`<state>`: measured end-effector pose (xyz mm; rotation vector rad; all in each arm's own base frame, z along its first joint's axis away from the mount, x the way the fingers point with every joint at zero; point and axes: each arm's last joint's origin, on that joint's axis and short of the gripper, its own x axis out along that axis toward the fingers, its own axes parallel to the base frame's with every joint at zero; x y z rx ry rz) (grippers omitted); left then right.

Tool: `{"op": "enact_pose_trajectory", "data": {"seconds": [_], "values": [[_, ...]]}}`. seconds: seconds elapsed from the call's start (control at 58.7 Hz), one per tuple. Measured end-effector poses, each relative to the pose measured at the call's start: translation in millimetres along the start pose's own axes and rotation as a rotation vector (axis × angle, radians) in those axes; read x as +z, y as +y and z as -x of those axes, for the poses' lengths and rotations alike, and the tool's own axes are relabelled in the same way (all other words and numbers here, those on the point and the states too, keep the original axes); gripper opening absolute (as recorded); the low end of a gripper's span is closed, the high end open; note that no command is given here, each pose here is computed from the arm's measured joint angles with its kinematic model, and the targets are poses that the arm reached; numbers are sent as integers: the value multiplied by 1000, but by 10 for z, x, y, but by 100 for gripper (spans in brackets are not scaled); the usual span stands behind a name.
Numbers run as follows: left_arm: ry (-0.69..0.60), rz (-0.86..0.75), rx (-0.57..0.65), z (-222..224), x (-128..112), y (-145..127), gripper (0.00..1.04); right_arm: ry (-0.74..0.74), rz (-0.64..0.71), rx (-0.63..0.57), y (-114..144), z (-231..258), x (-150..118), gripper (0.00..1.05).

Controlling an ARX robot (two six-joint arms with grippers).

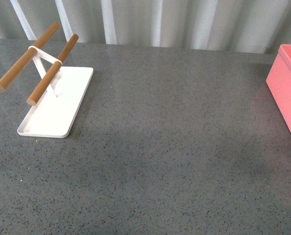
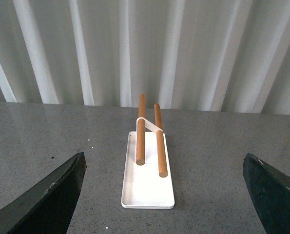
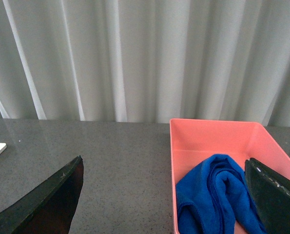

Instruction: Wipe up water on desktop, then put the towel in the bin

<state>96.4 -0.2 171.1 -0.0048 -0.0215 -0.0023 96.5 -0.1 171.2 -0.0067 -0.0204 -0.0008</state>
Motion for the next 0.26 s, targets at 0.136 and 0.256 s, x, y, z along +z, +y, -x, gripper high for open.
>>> {"op": "enact_pose_trajectory", "data": {"seconds": [0.136, 0.256], "values": [[0, 0, 0, 0, 0, 0, 98, 0, 0, 0, 0, 0, 0, 98], [0, 0, 0, 0, 0, 0, 98, 0, 0, 0, 0, 0, 1, 98]]}}
